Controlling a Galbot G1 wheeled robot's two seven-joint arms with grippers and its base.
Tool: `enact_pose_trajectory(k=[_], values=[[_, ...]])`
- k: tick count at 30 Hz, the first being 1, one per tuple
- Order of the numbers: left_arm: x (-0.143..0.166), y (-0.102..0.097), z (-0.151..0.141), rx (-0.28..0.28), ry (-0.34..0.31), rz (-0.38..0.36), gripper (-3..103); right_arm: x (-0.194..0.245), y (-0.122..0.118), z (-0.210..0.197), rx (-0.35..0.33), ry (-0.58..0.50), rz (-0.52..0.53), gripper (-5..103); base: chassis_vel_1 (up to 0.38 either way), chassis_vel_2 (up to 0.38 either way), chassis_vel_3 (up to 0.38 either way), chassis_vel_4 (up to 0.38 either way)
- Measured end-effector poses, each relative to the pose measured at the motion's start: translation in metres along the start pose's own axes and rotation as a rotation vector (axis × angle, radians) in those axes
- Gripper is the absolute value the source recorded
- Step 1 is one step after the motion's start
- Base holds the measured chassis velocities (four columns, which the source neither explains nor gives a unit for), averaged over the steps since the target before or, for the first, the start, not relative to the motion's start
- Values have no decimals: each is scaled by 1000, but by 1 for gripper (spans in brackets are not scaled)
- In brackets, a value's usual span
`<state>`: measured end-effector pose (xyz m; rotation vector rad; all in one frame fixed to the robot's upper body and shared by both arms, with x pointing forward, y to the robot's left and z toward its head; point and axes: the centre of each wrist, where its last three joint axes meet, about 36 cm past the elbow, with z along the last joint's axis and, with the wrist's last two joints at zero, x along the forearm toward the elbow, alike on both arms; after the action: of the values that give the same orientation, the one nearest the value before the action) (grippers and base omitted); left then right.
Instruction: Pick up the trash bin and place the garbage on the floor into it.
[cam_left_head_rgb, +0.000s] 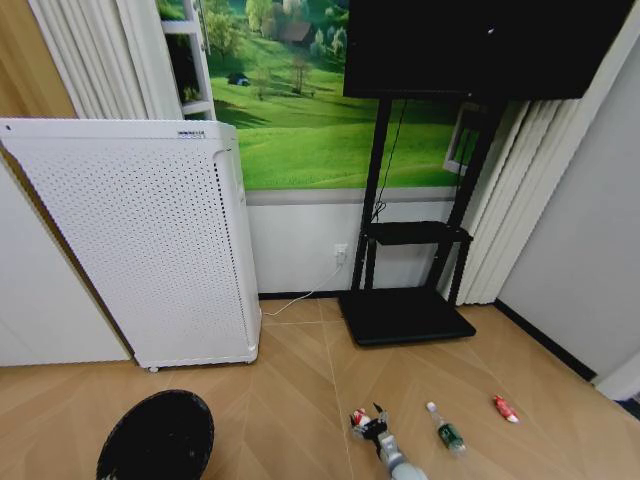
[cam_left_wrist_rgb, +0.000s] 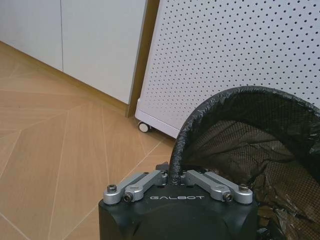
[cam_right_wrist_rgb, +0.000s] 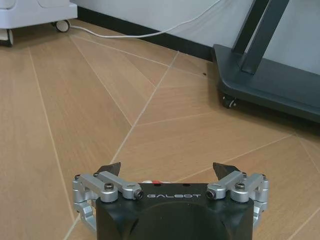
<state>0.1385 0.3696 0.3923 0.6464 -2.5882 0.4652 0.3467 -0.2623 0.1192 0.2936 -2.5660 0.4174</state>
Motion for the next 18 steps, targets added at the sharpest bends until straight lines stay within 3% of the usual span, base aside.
enact_pose_trajectory(k=[14, 18], values=[[-8, 1, 1, 3, 5, 4, 3, -2, 1, 17, 27, 64, 1, 102, 0, 0, 0, 0], [-9, 3, 1, 7, 8, 3, 3, -4, 8, 19, 26, 75, -9, 93, 0, 0, 0, 0]])
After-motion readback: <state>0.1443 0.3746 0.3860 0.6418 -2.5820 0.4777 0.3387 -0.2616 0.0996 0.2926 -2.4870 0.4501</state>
